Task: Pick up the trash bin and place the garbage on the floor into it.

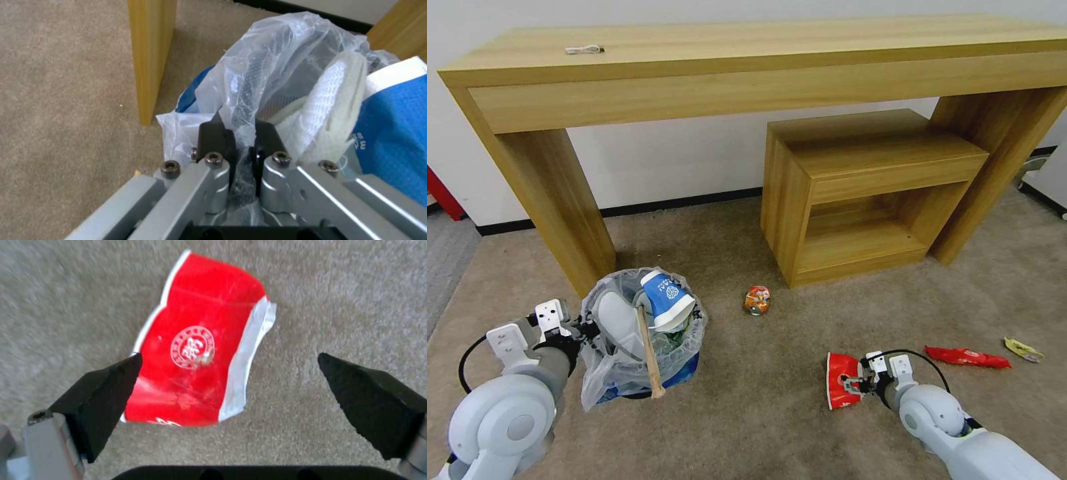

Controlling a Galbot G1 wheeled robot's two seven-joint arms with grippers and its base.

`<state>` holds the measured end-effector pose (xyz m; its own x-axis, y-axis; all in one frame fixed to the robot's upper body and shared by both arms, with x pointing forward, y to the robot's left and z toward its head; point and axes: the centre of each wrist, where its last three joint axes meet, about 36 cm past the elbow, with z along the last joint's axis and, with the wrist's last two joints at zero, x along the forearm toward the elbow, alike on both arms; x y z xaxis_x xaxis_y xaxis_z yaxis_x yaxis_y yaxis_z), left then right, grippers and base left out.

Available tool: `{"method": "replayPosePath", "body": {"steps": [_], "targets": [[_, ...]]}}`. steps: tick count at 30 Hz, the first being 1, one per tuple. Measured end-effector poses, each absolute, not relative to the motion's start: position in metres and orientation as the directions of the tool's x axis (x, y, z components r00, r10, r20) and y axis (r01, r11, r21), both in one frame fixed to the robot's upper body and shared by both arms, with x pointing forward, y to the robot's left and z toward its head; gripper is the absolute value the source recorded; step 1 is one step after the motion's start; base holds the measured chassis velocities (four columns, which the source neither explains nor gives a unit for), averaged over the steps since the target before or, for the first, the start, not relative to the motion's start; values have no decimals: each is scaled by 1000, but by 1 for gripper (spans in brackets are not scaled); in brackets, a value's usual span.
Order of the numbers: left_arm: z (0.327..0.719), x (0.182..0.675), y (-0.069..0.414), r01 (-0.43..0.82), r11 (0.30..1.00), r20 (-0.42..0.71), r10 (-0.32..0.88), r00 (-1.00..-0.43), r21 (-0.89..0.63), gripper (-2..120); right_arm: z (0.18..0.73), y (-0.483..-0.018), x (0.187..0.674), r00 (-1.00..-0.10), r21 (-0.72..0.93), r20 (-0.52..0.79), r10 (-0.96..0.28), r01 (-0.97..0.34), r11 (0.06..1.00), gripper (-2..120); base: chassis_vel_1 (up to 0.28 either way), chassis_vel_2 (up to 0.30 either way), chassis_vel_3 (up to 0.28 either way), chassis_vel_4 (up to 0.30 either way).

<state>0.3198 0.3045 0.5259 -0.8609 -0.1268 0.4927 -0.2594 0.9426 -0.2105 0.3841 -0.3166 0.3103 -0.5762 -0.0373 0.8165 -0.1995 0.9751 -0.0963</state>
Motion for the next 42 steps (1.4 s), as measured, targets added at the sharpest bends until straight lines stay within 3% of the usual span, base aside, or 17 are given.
{"method": "replayPosePath", "body": {"steps": [13, 24, 29, 31, 33, 36, 39, 42], "targets": [[525, 320, 304, -260, 942, 493, -127, -860, -211, 3, 292, -322, 390, -552, -114, 834, -14, -197, 974, 96, 0, 0, 0, 0], [524, 320, 303, -260, 943, 494, -128, -860, -208, 3, 272, -326, 402, -568, -85, 821, -65, -234, 968, 50, 0, 0, 0, 0], [524, 319, 303, -260, 943, 494, -129, -860, -207, 3, 271, -326, 403, -577, -78, 813, -83, -249, 965, 40, 0, 0, 0, 0], [525, 319, 303, -261, 943, 493, -130, -860, -207, 3, 271, -327, 403, -579, -77, 811, -88, -254, 964, 27, 0, 0, 0, 0], [525, 319, 303, -261, 943, 493, -130, -860, -207, 3, 271, -328, 403, -579, -77, 811, -88, -255, 964, 24, 0, 0, 0, 0], [524, 319, 303, -263, 943, 492, -133, -861, -205, 3, 272, -329, 402, -583, -79, 808, -89, -256, 963, 7, 0, 0, 0, 0], [524, 319, 303, -263, 943, 492, -132, -861, -206, 3, 273, -331, 402, -587, -79, 804, -90, -256, 963, 0, 0, 0, 0, 0], [523, 319, 303, -263, 943, 493, -132, -860, -205, 3, 273, -332, 401, -593, -81, 800, -90, -255, 964, 0, 0, 0, 0, 0]]}}
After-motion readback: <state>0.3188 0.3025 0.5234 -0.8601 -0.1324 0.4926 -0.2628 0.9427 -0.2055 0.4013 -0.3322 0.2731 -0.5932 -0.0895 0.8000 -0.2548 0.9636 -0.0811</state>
